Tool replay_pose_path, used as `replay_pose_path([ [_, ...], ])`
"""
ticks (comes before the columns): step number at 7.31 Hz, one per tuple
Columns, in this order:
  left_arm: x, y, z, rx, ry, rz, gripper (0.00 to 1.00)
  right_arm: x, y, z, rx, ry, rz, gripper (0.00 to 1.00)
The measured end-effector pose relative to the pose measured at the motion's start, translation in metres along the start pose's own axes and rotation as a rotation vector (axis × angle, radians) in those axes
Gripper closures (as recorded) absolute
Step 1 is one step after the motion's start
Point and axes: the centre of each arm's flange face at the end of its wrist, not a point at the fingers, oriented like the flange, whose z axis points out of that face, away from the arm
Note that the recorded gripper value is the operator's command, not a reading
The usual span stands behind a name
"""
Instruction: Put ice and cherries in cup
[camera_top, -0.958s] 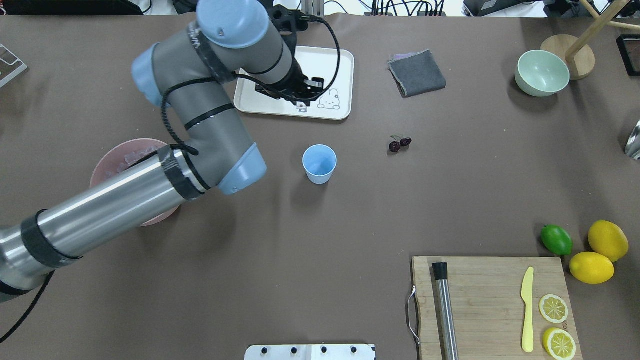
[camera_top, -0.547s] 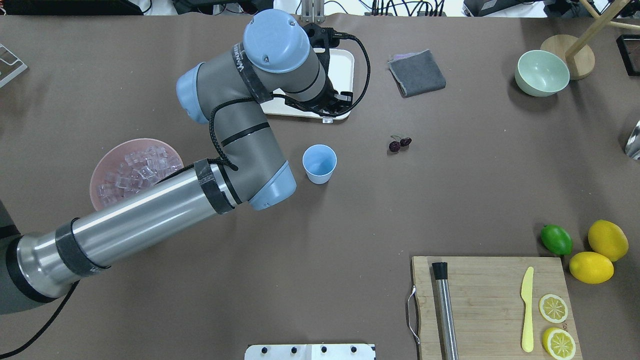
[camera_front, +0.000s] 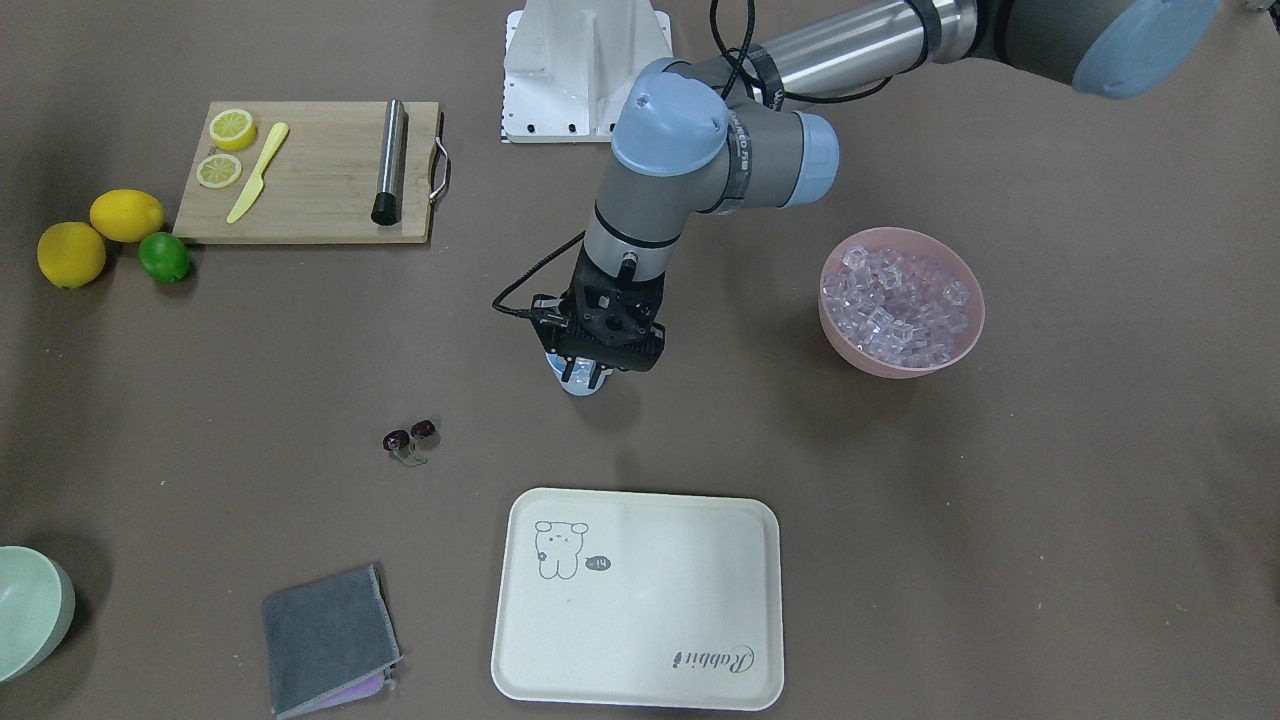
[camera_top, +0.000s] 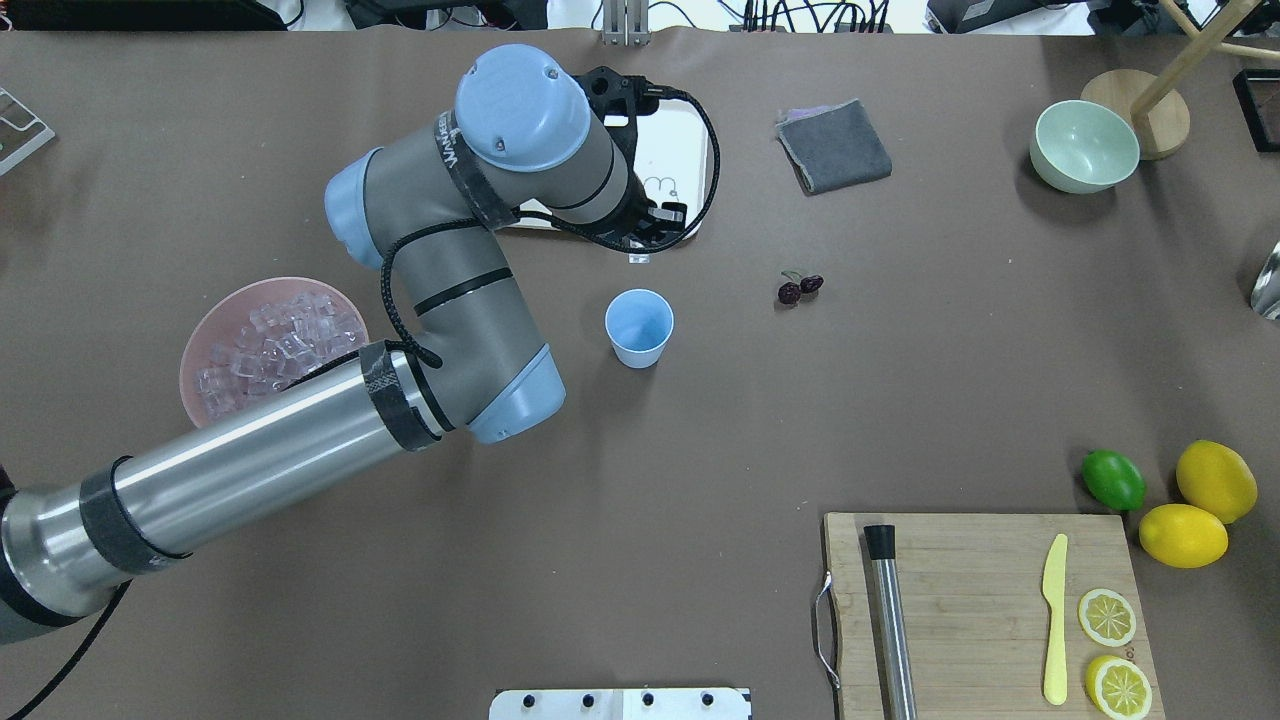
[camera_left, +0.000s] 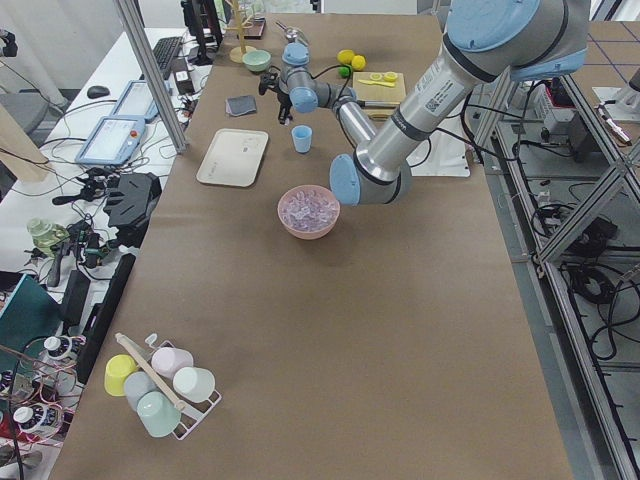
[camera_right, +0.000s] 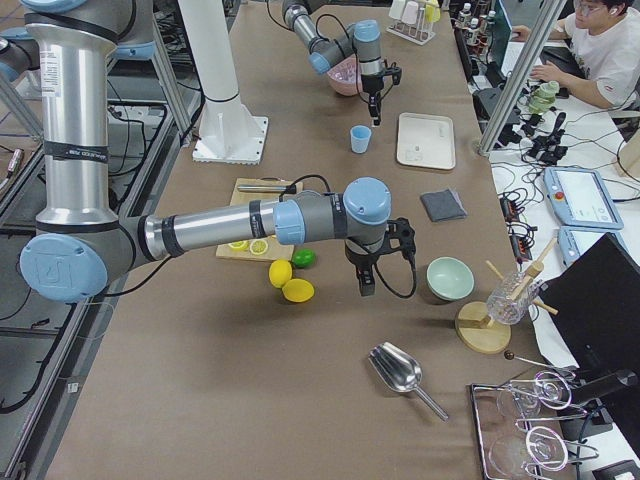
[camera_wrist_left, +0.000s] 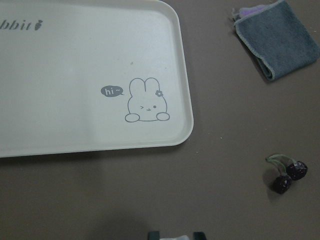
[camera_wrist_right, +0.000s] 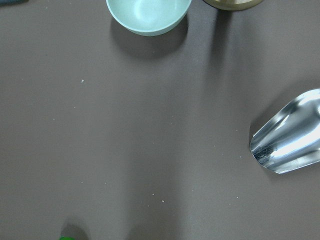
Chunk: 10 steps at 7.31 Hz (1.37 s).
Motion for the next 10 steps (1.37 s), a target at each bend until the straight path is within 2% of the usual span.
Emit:
replay_pose_path([
  [2, 0.008, 0.011, 0.004, -0.014, 0.008, -0.026, 1.00, 0.002, 0.002, 0.002, -0.004, 0.000, 0.006, 0.00],
  [7, 0.008, 0.013, 0.003, -0.017, 0.005, -0.039, 1.00, -0.001, -0.002, -0.001, 0.004, 0.005, -0.002, 0.00],
  [8, 0.007, 0.010, 0.001, -0.012, 0.003, -0.040, 0.30, -0.003, -0.004, -0.003, 0.008, 0.003, -0.005, 0.00],
  [9, 0.005, 0.007, -0.001, -0.008, 0.002, -0.039, 0.20, -0.006, -0.007, -0.005, 0.013, 0.000, -0.010, 0.00],
  [10, 0.004, 0.005, -0.002, -0.006, 0.003, -0.039, 0.02, -0.008, -0.008, -0.007, 0.016, -0.001, -0.013, 0.00],
])
